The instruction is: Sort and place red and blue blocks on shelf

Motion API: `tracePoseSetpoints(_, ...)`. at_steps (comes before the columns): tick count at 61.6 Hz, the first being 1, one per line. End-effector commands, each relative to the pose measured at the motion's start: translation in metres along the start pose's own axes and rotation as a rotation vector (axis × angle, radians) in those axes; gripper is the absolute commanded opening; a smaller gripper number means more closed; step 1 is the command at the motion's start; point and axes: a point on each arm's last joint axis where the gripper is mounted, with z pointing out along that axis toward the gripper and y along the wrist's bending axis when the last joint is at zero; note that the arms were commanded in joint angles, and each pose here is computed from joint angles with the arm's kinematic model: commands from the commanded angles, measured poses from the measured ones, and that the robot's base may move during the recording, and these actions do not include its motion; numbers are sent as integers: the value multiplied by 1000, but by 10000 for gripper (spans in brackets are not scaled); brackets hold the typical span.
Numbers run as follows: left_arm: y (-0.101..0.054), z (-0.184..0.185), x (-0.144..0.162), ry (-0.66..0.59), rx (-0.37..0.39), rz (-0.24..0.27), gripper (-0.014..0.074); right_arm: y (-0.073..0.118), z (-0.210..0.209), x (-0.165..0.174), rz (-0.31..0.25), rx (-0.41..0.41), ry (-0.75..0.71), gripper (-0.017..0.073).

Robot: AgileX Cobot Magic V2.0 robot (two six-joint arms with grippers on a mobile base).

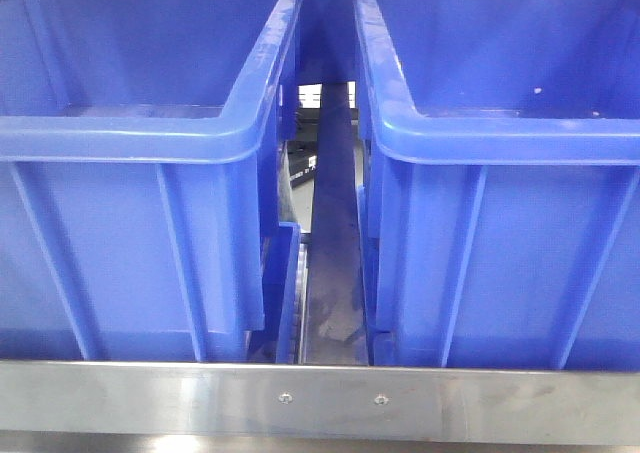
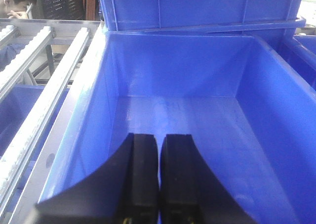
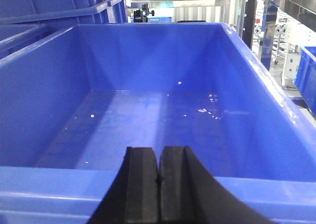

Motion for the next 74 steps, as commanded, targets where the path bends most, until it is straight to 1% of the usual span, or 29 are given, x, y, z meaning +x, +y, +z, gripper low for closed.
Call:
tracePoseSetpoints(1,0,-1,-17,-98,-2,-12,124,0,-3,-18,-34,5,-139,56)
tracePoseSetpoints(5,0,-1,-17,-98,-2,-12,124,0,-3,-18,-67,8,-139,56)
tracePoseSetpoints(16,0,-1,-17,-98,-2,-12,124,0,-3,-19,-51,9,-155,56)
tracePoseSetpoints(71,0,-1,-15,-99,-4,-12,125,0,-3,-20,-51,9,-166,56)
tracePoseSetpoints(74,1,1,-10,-99,-11,16,124,0,-3,-20,-51,9,-166,56)
